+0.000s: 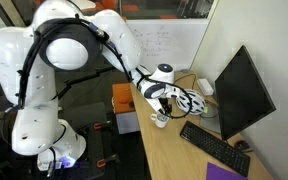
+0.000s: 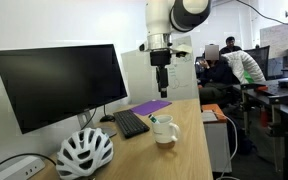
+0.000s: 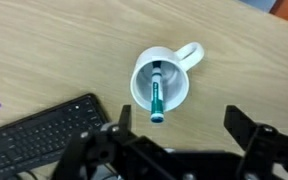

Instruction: Take the marker out of the mug and put it on the table

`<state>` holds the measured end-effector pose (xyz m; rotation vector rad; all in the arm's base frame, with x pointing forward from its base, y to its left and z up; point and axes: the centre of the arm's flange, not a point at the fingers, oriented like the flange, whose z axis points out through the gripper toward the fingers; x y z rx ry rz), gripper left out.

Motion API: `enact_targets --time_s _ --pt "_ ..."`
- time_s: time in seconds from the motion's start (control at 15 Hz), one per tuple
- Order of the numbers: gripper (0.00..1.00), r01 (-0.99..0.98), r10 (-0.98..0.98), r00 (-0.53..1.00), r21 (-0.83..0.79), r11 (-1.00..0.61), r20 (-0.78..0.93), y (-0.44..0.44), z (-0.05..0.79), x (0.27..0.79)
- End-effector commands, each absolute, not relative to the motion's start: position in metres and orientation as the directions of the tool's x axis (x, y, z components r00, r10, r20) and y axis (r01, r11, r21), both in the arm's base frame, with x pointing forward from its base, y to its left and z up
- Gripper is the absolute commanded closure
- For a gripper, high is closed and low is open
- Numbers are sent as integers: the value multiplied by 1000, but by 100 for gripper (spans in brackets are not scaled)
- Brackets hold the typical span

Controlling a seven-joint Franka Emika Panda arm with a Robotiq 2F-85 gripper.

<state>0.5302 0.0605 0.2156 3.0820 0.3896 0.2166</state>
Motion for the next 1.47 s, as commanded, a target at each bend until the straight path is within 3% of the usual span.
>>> enact_targets --time_s 0.0,0.13,0.2,0.27,0.67,0.8,0.93,1.0,1.4 --pt "0 245 249 959 45 -968 135 60 216 531" --pt "0 260 264 955 47 -964 132 60 212 531" --pt "7 261 262 955 30 -965 136 61 209 531" --pt "26 257 258 956 22 -966 137 62 206 531" --pt "73 215 216 971 18 -976 99 59 179 536" --pt "83 206 207 975 20 -978 83 52 170 539" --pt "68 190 191 979 20 -981 69 47 159 545" --pt "73 189 190 980 25 -982 66 46 154 548" --pt "68 218 220 974 33 -975 52 50 126 572"
